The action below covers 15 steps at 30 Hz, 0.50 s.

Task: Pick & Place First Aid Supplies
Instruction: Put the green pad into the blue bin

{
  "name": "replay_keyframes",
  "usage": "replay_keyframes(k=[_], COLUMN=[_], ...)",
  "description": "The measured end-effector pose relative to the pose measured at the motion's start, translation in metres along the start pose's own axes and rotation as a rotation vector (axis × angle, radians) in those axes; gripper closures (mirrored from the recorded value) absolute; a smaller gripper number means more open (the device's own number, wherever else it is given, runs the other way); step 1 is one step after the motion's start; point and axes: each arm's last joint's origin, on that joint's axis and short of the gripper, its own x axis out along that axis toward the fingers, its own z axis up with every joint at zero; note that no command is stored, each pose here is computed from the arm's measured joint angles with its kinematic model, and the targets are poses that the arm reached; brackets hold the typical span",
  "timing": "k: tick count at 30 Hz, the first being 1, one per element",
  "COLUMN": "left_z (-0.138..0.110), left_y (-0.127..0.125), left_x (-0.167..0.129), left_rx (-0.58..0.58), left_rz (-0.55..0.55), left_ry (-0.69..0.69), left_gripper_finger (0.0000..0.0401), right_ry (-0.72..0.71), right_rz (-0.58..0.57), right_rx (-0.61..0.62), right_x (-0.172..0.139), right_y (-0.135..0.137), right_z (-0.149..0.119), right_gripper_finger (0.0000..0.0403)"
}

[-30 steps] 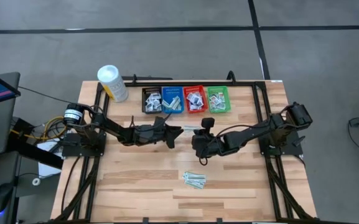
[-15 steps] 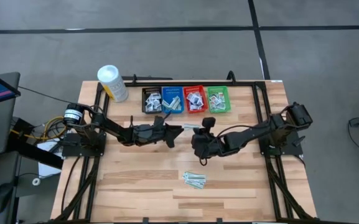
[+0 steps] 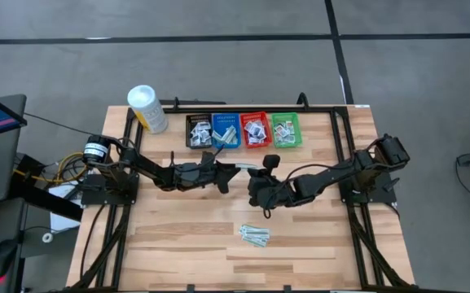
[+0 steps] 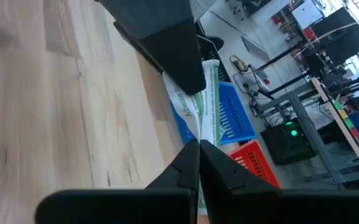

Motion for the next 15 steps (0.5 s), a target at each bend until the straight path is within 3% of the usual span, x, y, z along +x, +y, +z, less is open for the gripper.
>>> replay_keyframes(k=[9,15], left_z=[0.0,-0.0005], left_y=[-0.0002,-0.0009], left_x=[0.0,-0.0002], left_rx=[0.079,0.122], left_rz=[-0.005,-0.016], left_ry=[0.003,0.009], left_gripper_finger=[0.0272,0.0318], right_ry=[-0.013,-0.013], right_rz=[0.051,0.051], right_rx=[0.005,-0.001], right_x=[0.0,0.0001], right_y=[0.0014,0.0013], right_z=[0.0009,0.0009], right_gripper_finger=[0.0402,0.0402])
